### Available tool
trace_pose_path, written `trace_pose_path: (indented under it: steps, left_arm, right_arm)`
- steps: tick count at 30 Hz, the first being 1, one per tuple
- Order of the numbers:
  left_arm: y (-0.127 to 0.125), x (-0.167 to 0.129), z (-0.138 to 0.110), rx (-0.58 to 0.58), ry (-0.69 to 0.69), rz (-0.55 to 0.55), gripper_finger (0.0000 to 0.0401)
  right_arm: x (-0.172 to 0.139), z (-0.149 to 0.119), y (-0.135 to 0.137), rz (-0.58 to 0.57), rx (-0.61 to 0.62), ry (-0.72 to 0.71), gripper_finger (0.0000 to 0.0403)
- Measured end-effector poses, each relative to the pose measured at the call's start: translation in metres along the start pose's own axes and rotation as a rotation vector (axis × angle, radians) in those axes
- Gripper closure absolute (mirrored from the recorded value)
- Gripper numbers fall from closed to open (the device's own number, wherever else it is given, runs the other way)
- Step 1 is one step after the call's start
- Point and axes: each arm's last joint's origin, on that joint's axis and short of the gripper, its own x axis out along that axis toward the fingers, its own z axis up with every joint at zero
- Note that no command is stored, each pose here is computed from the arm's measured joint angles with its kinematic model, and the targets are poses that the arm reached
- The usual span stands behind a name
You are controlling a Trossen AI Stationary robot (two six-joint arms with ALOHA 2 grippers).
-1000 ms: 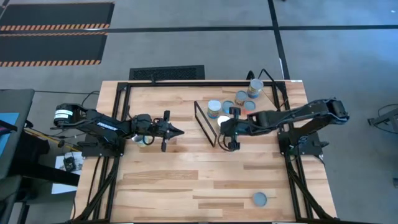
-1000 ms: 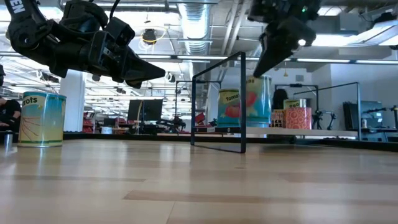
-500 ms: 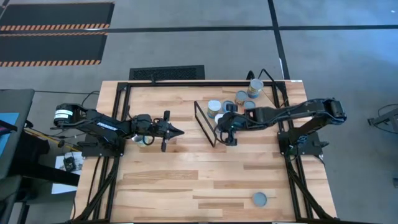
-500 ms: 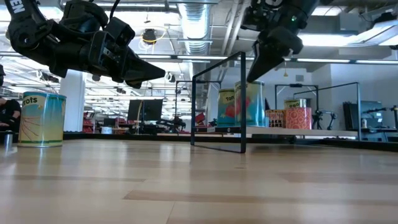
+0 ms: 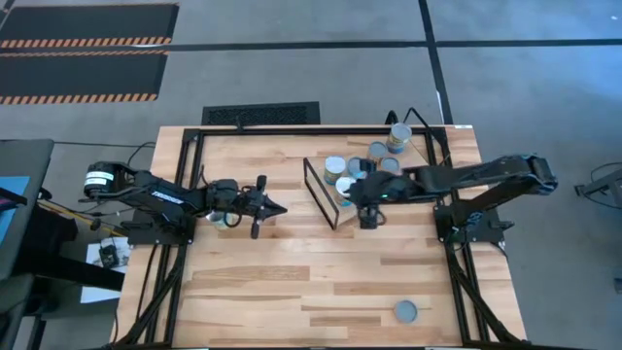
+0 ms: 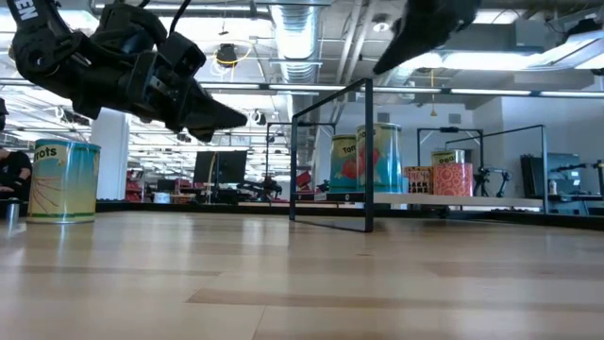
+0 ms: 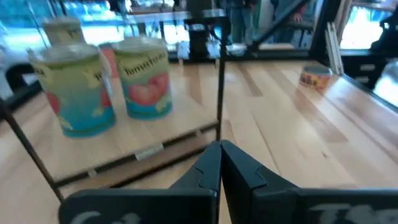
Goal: Pick and place cans onto a shelf
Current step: Put the canned carrots onto the shelf aligned with other cans
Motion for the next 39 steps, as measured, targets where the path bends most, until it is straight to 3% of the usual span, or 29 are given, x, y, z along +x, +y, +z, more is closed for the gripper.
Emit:
trace_pose_path:
  steps: [5,12,18,24,28,33,39]
  left_arm:
    - [-0.012,0.001,-0.003,0.000,0.033,-0.048,0.0401]
    - [-0.026,0.018,0.019,-0.034,0.075,-0.038,0.0401]
    - [-0.040,0.028,0.055,0.002,0.318,0.022,0.0401]
    - [-0.059,0.014,0.091,-0.143,0.652,0.058,0.0399]
    - [-0.068,-0.005,0.106,-0.253,0.860,0.196,0.0379]
    - [-0.075,-0.033,0.103,-0.378,1.081,0.448,0.0334]
    - [-0.086,-0.058,0.076,-0.336,1.210,0.676,0.0281]
  right_arm:
    - [-0.015,-0.029,0.003,0.031,0.034,-0.095,0.0391]
    - [-0.019,-0.081,0.013,0.026,0.132,-0.314,0.0394]
    - [-0.022,-0.103,0.028,0.028,0.160,-0.429,0.0393]
    - [-0.023,-0.114,0.041,-0.004,0.130,-0.449,0.0399]
    - [-0.027,-0.114,0.044,-0.012,0.114,-0.451,0.0392]
    - [-0.027,-0.114,0.045,-0.024,0.071,-0.451,0.0392]
    - [-0.027,-0.113,0.044,-0.035,0.059,-0.456,0.0395]
